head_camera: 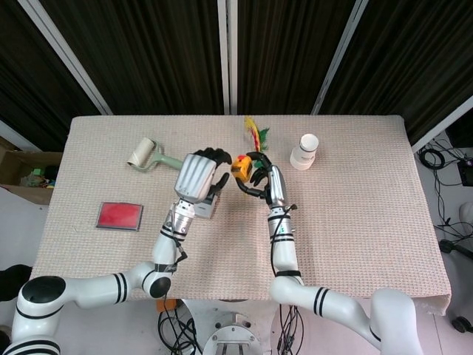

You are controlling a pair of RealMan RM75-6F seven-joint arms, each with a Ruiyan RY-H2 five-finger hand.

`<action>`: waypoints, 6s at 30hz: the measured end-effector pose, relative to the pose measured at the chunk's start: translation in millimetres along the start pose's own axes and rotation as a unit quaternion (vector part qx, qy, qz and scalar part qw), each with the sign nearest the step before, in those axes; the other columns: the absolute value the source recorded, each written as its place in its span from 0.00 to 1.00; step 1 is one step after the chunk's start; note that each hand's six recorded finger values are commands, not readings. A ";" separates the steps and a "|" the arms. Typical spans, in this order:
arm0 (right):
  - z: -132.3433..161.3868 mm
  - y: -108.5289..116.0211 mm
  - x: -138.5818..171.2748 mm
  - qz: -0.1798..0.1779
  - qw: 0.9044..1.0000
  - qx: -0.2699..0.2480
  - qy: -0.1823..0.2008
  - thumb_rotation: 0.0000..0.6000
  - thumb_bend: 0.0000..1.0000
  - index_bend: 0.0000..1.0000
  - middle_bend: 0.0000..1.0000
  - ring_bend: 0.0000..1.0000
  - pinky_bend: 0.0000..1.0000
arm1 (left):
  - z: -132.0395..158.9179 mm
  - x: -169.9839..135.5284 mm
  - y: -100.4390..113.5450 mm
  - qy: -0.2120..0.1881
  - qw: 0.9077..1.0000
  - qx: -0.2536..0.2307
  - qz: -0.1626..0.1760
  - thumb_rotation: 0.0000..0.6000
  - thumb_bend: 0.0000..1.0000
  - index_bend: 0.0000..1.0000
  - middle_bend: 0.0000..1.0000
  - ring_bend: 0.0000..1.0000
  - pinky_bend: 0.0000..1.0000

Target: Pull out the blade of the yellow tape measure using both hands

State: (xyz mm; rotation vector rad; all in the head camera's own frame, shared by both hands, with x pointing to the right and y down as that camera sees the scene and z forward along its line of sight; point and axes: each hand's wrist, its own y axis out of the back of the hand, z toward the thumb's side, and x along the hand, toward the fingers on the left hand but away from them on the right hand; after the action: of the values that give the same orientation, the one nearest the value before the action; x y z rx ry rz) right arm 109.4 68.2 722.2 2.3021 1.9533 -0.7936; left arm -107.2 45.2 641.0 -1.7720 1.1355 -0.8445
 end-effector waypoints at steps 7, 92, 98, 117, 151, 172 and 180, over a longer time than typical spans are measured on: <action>-1.7 -0.6 -0.5 0.000 1.000 0.000 -0.002 1.00 0.36 0.83 0.69 0.60 0.67 | 5.5 2.6 -2.9 -0.005 1.000 -0.003 -0.001 0.99 0.34 0.49 0.48 0.47 0.62; 3.4 -10.4 7.8 0.018 0.999 0.019 0.023 1.00 0.39 0.83 0.69 0.60 0.67 | -2.3 12.6 19.3 0.013 0.997 -0.044 0.062 1.00 0.43 0.65 0.61 0.61 0.75; 4.2 -10.4 8.8 0.019 0.999 0.020 0.025 1.00 0.39 0.83 0.69 0.60 0.67 | -2.7 13.6 21.8 0.012 0.996 -0.047 0.070 1.00 0.43 0.65 0.61 0.61 0.75; 4.6 -9.9 14.8 0.022 0.998 0.041 0.034 1.00 0.39 0.83 0.69 0.60 0.67 | -16.5 15.8 44.3 0.028 0.990 -0.073 0.113 1.00 0.44 0.66 0.62 0.62 0.75; -9.0 5.0 19.7 0.013 0.997 0.072 0.020 1.00 0.39 0.83 0.69 0.60 0.67 | -75.8 4.7 100.1 0.098 0.964 -0.123 0.217 1.00 0.44 0.67 0.63 0.63 0.76; -16.2 35.4 34.7 -0.006 0.996 0.086 0.020 1.00 0.39 0.83 0.69 0.60 0.67 | -121.5 -8.3 134.9 0.150 0.935 -0.125 0.296 1.00 0.44 0.67 0.63 0.63 0.76; -29.0 54.1 47.7 -0.015 0.995 0.094 0.011 1.00 0.39 0.83 0.69 0.60 0.67 | -135.7 -20.1 157.1 0.160 0.925 -0.124 0.320 1.00 0.44 0.67 0.63 0.63 0.76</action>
State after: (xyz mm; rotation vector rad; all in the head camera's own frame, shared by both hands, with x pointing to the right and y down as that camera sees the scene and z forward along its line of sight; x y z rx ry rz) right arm 174.3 109.9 712.5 2.3964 2.0061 -1.0019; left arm -287.5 -12.0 553.1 -1.3232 1.9693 -0.6096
